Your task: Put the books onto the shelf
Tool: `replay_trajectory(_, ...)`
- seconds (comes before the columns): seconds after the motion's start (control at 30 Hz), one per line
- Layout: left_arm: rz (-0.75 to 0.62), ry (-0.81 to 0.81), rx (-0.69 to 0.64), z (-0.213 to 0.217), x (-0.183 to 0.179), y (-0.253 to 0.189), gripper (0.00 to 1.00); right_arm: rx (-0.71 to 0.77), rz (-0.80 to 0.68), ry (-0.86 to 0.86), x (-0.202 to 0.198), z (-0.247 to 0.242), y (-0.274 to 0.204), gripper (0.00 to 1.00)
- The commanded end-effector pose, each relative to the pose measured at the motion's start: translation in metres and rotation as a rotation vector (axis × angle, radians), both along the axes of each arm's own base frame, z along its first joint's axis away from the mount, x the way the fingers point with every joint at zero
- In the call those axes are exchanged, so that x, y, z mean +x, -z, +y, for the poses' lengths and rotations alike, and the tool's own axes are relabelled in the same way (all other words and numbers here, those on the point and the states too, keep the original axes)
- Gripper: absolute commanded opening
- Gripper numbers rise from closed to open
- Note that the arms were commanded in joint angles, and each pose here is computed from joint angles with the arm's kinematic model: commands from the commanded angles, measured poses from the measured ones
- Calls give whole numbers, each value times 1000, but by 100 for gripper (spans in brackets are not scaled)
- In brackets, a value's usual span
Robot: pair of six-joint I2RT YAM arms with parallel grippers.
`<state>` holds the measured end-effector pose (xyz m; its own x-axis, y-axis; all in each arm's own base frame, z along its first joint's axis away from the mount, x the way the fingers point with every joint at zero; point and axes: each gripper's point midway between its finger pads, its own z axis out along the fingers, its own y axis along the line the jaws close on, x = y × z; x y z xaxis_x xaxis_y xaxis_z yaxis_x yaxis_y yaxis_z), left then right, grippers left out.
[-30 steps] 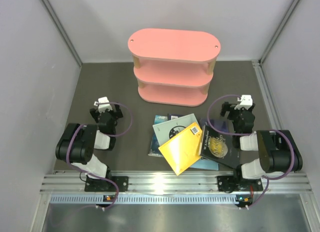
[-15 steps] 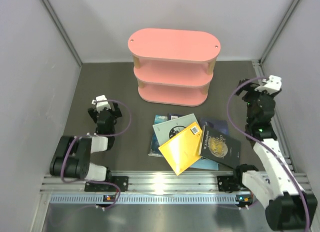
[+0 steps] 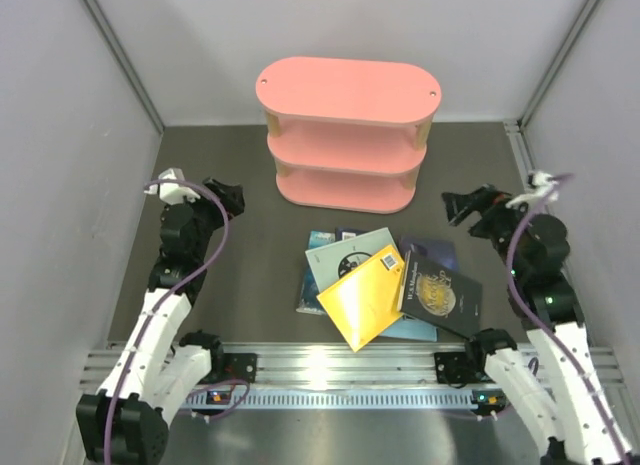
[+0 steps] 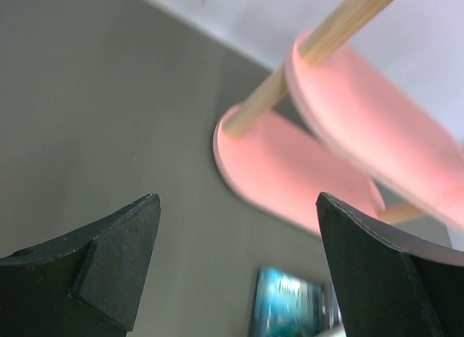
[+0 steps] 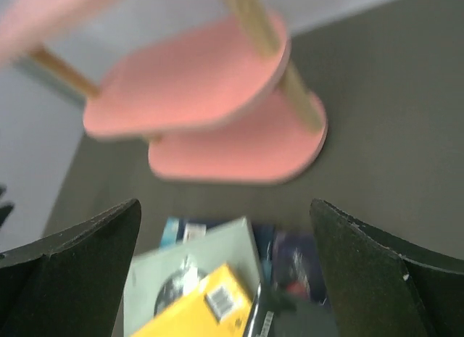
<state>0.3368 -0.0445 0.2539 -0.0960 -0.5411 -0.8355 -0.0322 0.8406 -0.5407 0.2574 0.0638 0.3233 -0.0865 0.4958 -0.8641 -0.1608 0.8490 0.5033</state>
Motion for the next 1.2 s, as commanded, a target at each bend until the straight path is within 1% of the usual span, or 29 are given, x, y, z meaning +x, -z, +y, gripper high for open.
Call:
replay_trajectory(0.0, 128, 49, -73, -11, -26, 8, 93, -87, 291, -132, -25, 33, 48, 100)
replay_trajectory(0.03, 159, 50, -71, -11, -31, 14, 93, -126, 347, -54, -31, 21, 52, 100)
replay_trajectory(0.07, 164, 55, -71, -12, -34, 14, 92, -153, 379, -109, -42, 36, 55, 100)
replay_trajectory(0.1, 168, 61, -78, -13, -38, 16, 92, -140, 403, -114, -48, 40, 49, 100)
replay_trajectory(0.13, 188, 61, -83, -13, -42, 22, 92, -219, 493, -117, -61, 46, 69, 100)
replay_trajectory(0.17, 200, 92, -93, -19, -46, 26, 93, -250, 532, -106, -67, 48, 76, 100)
replay_trajectory(0.2, 195, 93, -96, -19, -50, 25, 93, -216, 565, -75, -73, 54, 73, 100)
replay_trajectory(0.23, 215, 90, -97, -19, -54, 30, 94, -377, 600, -66, -88, 57, 90, 100)
replay_trajectory(0.27, 230, 87, -93, -18, -56, 34, 95, -430, 598, -59, -96, 61, 91, 100)
replay_trajectory(0.3, 247, 86, -87, -19, -58, 37, 96, -342, 600, -22, -104, 74, 81, 100)
replay_trajectory(0.33, 263, 87, -76, -18, -60, 41, 99, -571, 597, -18, -121, 75, 94, 99)
replay_trajectory(0.37, 299, 90, -68, -18, -64, 47, 99, -614, 597, -47, -126, 91, 96, 100)
replay_trajectory(0.4, 323, 91, -60, -18, -66, 52, 99, -692, 624, -55, -132, 109, 111, 100)
replay_trajectory(0.43, 341, 54, -37, -11, -67, 57, 99, -711, 655, -92, -145, 120, 122, 100)
replay_trajectory(0.5, 365, 47, -25, -8, -72, 62, 99, -722, 681, -81, -158, 133, 140, 100)
replay_trajectory(0.53, 363, 48, -22, -8, -74, 62, 99, -809, 693, -65, -165, 142, 159, 100)
replay_trajectory(0.67, 357, 76, -27, -12, -79, 62, 99, -828, 712, -35, -166, 140, 171, 100)
replay_trajectory(0.83, 346, 84, -33, -14, -81, 62, 99, -764, 742, 26, -147, 112, 163, 100)
replay_trajectory(0.93, 351, 81, -43, -14, -79, 67, 97, -828, 731, 31, -134, 104, 157, 100)
replay_trajectory(0.97, 356, 109, -56, -20, -80, 70, 97, -847, 736, 36, -132, 101, 157, 100)
replay_trajectory(1.03, 358, 117, -68, -22, -79, 71, 97, -916, 757, 56, -127, 94, 164, 100)
replay_trajectory(1.17, 367, 118, -67, -22, -79, 75, 96, -1006, 791, 88, -127, 82, 180, 100)
